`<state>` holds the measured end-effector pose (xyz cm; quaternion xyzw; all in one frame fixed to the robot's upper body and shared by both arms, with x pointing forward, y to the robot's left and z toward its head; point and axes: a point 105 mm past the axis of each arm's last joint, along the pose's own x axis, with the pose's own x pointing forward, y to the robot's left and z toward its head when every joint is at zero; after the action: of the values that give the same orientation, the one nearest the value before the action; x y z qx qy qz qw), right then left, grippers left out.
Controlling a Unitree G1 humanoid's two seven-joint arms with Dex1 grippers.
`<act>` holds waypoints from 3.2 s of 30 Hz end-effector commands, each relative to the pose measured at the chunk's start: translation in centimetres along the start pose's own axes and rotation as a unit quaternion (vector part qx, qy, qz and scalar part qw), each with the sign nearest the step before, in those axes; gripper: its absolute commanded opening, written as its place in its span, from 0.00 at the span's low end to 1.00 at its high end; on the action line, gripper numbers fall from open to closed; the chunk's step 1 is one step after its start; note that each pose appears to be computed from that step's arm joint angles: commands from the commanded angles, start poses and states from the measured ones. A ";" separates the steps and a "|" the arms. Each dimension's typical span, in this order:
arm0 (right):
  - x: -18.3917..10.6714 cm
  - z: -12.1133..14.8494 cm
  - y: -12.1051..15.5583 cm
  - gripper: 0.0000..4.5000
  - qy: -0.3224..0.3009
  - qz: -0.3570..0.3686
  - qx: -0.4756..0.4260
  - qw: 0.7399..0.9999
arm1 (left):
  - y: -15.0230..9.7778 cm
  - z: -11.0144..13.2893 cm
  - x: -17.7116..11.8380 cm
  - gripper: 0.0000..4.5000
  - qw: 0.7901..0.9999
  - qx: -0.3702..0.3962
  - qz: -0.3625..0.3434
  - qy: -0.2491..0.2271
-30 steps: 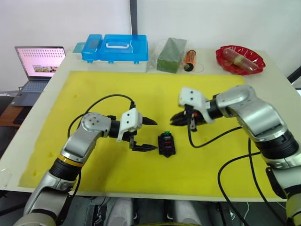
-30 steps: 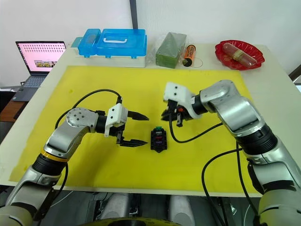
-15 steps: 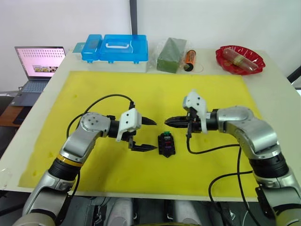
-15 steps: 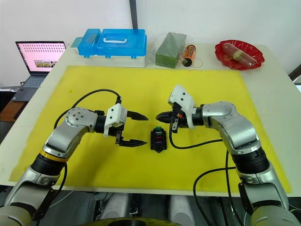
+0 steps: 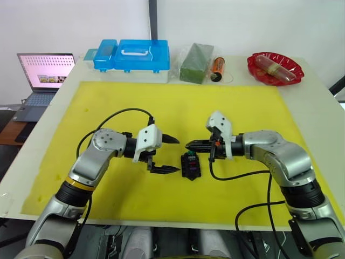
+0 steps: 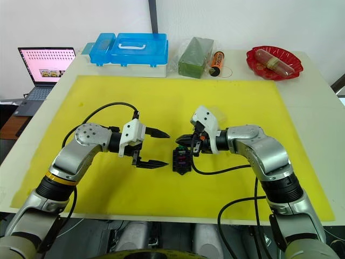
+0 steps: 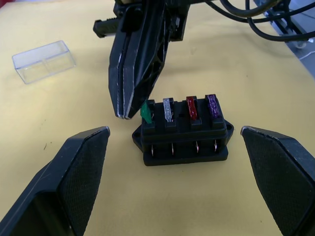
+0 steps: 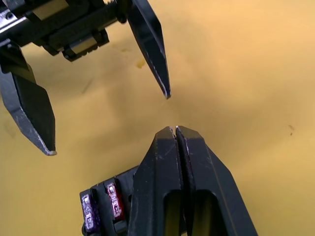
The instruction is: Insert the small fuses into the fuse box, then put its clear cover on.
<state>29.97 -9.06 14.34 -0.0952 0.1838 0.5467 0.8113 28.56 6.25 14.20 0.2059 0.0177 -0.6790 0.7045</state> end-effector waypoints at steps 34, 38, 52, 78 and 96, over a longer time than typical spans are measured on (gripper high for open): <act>1.5 -2.6 0.2 0.01 0.047 -0.023 0.019 0.998 | 0.0 1.2 0.1 1.00 1.000 0.015 0.004 -0.015; 0.8 -0.3 -0.2 0.01 0.013 -0.034 0.005 0.999 | 0.1 1.3 0.0 1.00 1.000 0.015 0.005 -0.016; -7.6 3.5 -0.4 0.01 0.009 -0.135 -0.112 0.984 | 0.9 1.4 -3.2 1.00 0.999 0.009 0.035 0.005; -16.5 -0.5 -2.4 0.99 0.071 -0.272 -0.087 0.956 | 2.0 -0.1 -9.9 1.00 0.993 -0.046 0.069 0.083; -6.7 1.1 -13.3 0.99 0.020 -0.283 0.005 0.959 | -0.4 0.1 -4.3 1.00 0.998 -0.030 0.044 0.033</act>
<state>39.56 -19.37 16.38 -0.1417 0.1842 0.2968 0.9262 28.00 10.55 14.95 0.1961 0.0678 -0.6406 0.7393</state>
